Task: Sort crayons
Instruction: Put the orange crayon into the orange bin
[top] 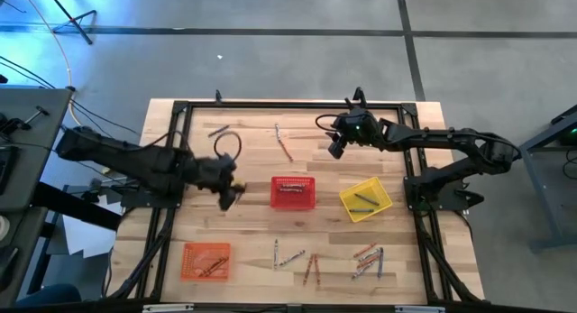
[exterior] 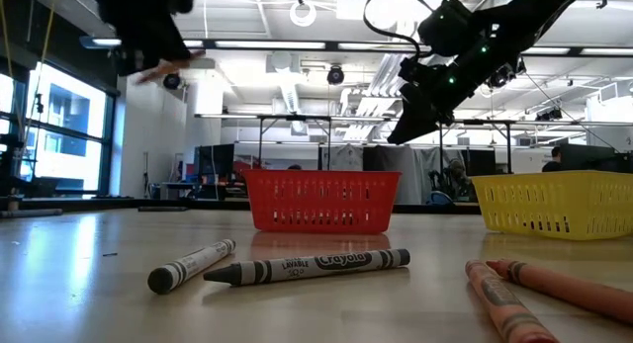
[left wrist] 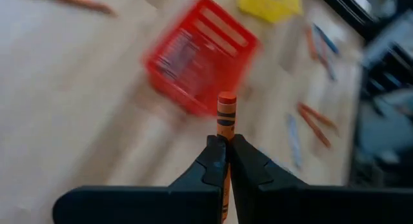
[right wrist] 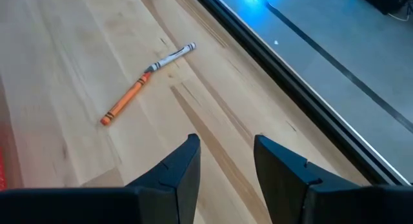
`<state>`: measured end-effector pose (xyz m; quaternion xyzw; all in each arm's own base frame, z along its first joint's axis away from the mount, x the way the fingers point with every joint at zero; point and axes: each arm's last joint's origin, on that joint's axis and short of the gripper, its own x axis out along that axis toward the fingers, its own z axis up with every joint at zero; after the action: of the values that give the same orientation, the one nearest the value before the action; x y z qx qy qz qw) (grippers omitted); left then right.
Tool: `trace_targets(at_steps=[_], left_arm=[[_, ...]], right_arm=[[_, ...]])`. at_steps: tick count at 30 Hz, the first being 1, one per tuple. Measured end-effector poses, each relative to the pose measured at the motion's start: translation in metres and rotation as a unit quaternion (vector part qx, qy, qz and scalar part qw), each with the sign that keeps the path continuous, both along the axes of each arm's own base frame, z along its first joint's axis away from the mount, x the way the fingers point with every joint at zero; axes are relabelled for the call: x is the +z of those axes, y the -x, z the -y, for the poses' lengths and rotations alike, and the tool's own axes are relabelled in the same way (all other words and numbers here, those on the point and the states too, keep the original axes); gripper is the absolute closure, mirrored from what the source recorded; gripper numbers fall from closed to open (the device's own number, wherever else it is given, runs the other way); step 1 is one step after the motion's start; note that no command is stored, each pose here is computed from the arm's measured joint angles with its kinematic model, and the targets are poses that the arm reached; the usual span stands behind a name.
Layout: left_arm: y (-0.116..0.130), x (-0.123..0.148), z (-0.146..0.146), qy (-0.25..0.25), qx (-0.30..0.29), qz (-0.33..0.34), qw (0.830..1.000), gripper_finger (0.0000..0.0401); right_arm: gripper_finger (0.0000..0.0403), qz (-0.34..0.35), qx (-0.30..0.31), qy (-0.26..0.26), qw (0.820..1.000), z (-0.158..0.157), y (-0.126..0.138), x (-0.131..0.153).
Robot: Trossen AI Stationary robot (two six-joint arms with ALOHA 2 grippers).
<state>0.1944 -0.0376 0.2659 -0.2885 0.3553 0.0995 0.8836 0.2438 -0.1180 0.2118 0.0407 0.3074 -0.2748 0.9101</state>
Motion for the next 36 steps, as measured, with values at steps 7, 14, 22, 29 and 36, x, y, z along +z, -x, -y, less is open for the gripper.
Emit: trace_targets(at_steps=[7,14,22,29,36], left_arm=[[0.015,0.003,0.057,0.148,-0.033,-0.007,0.988,0.0401],[0.043,-0.002,0.106,0.239,0.023,-0.032,0.97,0.0401],[0.06,-0.039,0.144,0.237,0.086,-0.141,0.957,0.0401],[0.06,-0.062,0.16,0.226,0.096,-0.206,0.947,0.0401],[0.057,-0.074,0.163,0.21,0.114,-0.226,0.944,0.0399]], right_arm=[[0.0263,-0.001,0.001,0.001,1.0,0.0,0.0,0.0],[0.0263,0.002,0.0,-0.003,1.0,-0.001,0.0,0.0],[0.0263,0.01,0.004,-0.02,1.0,-0.009,-0.004,0.0],[0.0263,0.014,0.019,-0.022,0.999,-0.017,-0.007,0.0],[0.0263,0.02,0.026,-0.03,0.999,-0.024,-0.01,0.0]])
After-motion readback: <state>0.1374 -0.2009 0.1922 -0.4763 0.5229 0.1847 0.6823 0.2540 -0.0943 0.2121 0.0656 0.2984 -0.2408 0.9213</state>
